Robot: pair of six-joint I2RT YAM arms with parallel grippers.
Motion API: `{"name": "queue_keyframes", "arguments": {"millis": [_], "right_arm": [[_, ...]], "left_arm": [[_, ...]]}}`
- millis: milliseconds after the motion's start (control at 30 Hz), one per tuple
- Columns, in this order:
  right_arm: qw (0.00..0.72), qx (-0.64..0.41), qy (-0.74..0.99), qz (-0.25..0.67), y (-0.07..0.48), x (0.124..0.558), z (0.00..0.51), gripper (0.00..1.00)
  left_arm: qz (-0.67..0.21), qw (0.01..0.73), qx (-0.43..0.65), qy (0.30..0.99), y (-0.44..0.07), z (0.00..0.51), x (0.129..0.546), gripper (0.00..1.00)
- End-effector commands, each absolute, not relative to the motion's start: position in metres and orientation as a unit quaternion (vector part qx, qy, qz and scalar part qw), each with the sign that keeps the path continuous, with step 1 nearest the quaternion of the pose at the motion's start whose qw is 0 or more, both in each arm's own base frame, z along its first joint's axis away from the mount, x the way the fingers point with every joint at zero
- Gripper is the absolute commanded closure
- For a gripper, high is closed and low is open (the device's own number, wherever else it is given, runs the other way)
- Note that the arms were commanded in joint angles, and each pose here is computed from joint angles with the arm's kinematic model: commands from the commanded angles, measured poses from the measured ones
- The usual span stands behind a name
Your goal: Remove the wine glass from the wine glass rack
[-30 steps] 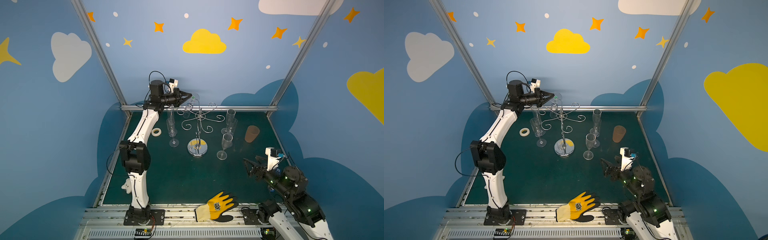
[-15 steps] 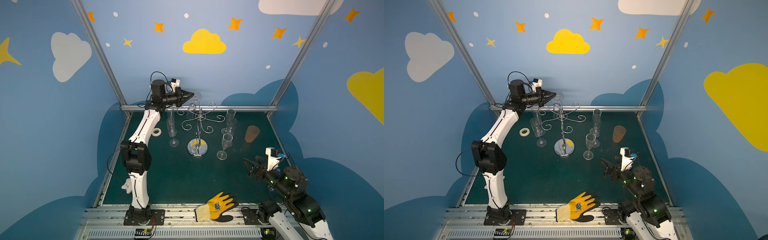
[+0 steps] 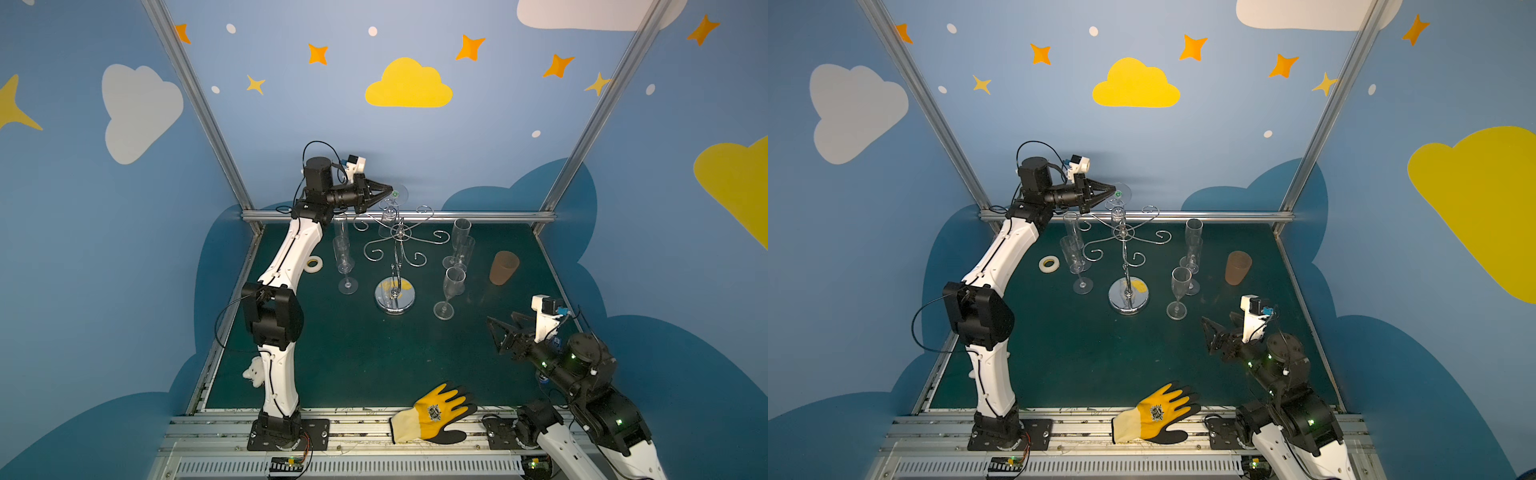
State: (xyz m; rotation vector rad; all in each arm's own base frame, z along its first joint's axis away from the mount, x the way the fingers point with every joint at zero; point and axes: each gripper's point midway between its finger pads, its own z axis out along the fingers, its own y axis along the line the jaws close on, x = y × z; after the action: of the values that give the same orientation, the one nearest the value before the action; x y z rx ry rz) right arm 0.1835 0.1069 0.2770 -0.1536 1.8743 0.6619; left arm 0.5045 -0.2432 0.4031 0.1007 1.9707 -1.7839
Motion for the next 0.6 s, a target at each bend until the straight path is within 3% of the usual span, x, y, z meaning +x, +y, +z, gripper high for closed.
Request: {"name": "queue_keyframes", "arguments": {"millis": [0,567], "right_arm": [[0.542,-0.063,0.791,0.275,0.105,0.181,0.273,0.11],[0.542,-0.060,0.791,0.277,0.103,0.178,0.273,0.10]], "left_arm": [[-0.657,0.263,0.090,0.701,-0.241,0.437,0.481,0.97],[-0.657,0.256,0.082,0.704,-0.223,0.434,0.470,0.97]]}}
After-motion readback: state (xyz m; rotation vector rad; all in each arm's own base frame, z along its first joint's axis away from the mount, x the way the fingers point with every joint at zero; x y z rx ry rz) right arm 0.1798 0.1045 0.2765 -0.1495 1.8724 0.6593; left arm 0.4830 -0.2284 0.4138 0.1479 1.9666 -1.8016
